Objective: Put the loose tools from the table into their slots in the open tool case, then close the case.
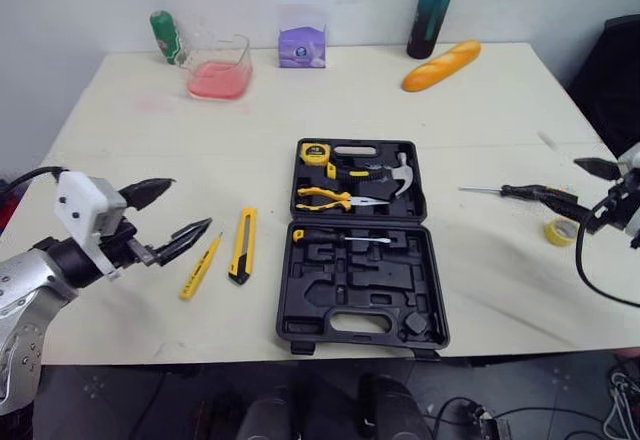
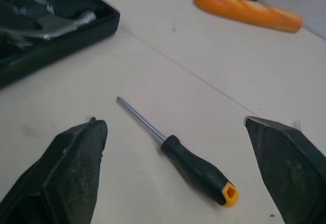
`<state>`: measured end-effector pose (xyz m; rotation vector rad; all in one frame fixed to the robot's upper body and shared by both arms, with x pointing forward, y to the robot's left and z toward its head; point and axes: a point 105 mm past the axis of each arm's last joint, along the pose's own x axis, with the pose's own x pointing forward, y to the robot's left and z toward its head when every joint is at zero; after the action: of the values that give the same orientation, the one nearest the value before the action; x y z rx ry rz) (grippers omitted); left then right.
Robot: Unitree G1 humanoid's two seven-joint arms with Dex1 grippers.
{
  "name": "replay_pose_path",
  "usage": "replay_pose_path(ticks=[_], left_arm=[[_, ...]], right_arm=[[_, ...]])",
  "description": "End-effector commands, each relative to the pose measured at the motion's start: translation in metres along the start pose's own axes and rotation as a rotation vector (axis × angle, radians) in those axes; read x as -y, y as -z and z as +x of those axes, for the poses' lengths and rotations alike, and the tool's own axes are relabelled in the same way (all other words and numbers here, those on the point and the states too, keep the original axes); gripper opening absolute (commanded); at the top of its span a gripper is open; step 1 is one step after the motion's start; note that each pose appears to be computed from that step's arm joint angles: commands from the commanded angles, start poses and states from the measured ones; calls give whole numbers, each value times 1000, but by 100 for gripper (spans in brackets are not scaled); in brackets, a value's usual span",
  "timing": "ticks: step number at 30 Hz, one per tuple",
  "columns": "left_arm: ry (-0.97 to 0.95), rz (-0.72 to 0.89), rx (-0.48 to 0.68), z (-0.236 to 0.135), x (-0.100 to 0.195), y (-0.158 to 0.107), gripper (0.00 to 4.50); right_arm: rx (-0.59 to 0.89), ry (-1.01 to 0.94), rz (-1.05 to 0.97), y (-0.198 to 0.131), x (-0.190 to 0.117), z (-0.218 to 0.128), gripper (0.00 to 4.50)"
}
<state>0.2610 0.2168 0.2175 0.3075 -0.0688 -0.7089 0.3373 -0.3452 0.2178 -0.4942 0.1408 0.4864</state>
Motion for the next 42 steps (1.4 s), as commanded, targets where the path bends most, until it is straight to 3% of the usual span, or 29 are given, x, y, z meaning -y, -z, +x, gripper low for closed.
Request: replay_pose_path(ticks=[1,8,18,42], left_arm=[[139,56,48,14,24,-23,447],[277,72,104,33,50,-34,447],[336,38,117,45,66,-34,447],[341,28,43,32,76,-43,447]], right_arm=[[-208,-22,-79,2,14,3,450],[-398,-118,-220,-14,31,22,450],[-542,-125,-286,-4,26,46,450],[-583,-166,-141,38,-17,87,450]])
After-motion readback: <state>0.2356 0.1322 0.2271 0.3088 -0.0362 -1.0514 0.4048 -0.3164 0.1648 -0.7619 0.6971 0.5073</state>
